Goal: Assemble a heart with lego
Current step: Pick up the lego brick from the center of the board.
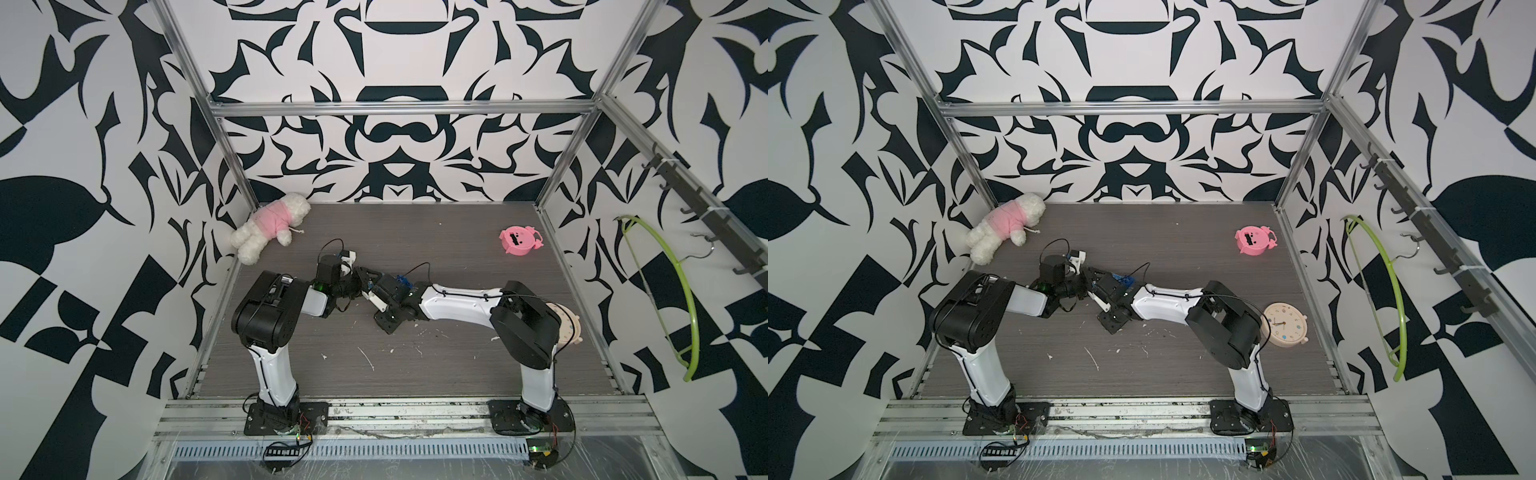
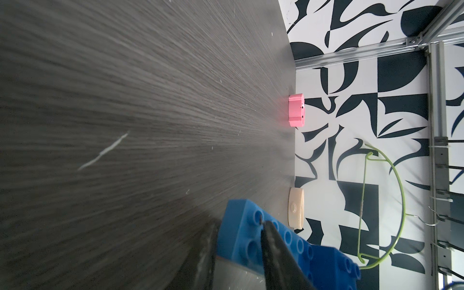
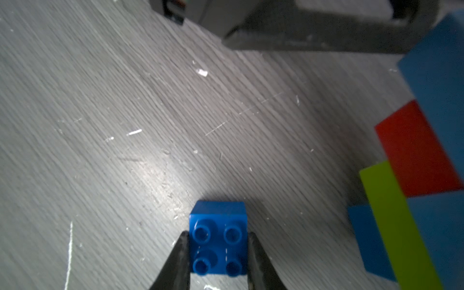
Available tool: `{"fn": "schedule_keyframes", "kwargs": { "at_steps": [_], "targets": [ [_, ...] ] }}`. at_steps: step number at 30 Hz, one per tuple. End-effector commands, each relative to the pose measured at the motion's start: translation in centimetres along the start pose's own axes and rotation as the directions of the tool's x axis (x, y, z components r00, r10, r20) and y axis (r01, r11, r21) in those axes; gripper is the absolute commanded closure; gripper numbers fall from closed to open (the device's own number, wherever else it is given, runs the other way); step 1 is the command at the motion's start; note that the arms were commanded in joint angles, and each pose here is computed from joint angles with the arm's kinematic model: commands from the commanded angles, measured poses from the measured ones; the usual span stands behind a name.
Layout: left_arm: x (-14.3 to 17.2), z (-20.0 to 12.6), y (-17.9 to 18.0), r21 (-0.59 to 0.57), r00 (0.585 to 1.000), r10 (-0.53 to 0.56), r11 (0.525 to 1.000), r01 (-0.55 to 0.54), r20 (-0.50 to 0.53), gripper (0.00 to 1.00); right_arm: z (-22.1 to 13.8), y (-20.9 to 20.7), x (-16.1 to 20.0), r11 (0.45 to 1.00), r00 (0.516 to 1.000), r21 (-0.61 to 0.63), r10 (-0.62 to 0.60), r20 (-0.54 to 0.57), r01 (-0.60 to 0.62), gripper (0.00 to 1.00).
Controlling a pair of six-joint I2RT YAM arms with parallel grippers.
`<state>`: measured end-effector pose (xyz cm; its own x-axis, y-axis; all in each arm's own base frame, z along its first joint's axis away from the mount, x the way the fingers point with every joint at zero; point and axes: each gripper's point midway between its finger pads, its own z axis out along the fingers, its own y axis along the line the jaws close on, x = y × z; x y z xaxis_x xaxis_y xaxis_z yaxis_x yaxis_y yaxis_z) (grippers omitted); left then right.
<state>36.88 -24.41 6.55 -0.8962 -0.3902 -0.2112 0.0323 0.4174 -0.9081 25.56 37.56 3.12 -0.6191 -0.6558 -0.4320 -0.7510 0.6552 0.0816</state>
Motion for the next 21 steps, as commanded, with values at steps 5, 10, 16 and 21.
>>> {"fn": "schedule_keyframes", "kwargs": {
  "at_steps": [5, 10, 16, 21],
  "targets": [
    [2.4, 0.2, -4.0, 0.122, 0.99, 0.1, 0.989, -0.087, -0.102, 0.66, -1.2, 1.8, -3.7, 0.998, 0.992, -0.048, -0.033, 0.122, 0.039, 0.75],
    [2.2, 0.0, -4.6, 0.12, 0.989, 0.113, 0.988, -0.1, -0.1, 0.66, -7.0, 2.7, -6.7, 0.995, 0.971, -0.083, -0.033, 0.237, 0.054, 0.75],
    [2.0, 0.1, -5.4, 0.132, 0.988, 0.125, 0.985, -0.112, -0.096, 0.66, -12.9, 1.2, -8.8, 0.996, 0.955, -0.071, -0.028, 0.296, 0.052, 0.75],
    [2.2, 0.2, -5.6, 0.131, 0.987, 0.127, 0.985, -0.113, -0.101, 0.66, -14.7, -1.6, -8.8, 0.998, 0.956, -0.058, 0.024, 0.293, -0.007, 0.75]
  ]
}}
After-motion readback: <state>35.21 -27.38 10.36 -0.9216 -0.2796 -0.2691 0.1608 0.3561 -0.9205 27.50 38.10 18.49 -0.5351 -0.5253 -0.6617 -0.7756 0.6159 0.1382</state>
